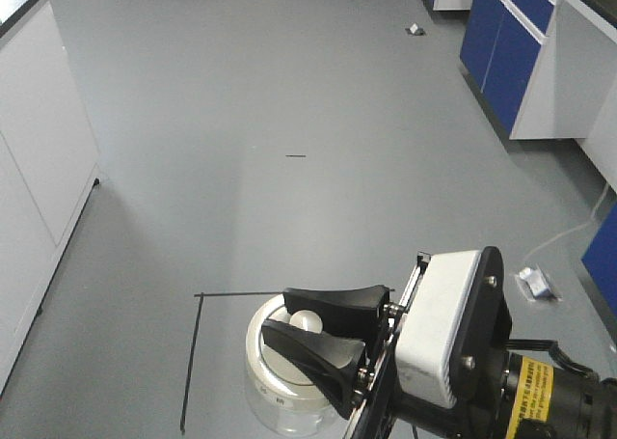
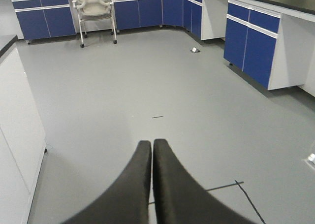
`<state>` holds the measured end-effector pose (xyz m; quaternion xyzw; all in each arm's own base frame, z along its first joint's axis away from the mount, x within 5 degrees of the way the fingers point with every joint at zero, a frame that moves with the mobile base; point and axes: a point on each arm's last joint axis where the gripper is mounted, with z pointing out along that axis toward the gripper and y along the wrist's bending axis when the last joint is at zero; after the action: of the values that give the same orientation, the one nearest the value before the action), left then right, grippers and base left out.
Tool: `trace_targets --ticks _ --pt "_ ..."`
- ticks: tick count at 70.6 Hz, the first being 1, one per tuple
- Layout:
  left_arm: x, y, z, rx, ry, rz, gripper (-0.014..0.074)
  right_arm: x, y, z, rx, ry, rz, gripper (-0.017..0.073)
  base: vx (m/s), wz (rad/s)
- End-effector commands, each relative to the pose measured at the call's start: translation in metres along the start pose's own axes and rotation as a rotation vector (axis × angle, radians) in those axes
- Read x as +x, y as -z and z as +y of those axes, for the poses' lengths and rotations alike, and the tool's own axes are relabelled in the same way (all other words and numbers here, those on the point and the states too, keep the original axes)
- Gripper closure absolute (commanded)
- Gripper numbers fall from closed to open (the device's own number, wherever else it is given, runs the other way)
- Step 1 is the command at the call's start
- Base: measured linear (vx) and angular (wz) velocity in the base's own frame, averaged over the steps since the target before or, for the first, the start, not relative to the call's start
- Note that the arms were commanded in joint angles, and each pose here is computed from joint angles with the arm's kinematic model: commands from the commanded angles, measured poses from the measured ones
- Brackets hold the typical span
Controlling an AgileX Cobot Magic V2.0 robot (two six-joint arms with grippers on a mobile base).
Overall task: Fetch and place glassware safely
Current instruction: 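Hold the jar in the right gripper while the base turns away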
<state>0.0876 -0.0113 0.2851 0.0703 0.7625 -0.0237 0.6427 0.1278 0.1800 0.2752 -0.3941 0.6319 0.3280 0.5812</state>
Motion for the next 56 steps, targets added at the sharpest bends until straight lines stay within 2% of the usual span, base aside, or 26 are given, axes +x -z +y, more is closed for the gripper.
trace_targets --ticks 1,56 --pt "-0.0146 0.0015 -0.0002 0.007 0.013 -0.091 0.0601 -0.0229 0.0031 0.0023 -0.027 0.004 -0.146 0.0562 0.39 0.11" --pt "-0.0145 0.0015 -0.0002 0.007 0.013 -0.09 0.0601 -0.0229 0.0031 0.0023 -0.027 0.004 -0.146 0.0562 0.38 0.07"
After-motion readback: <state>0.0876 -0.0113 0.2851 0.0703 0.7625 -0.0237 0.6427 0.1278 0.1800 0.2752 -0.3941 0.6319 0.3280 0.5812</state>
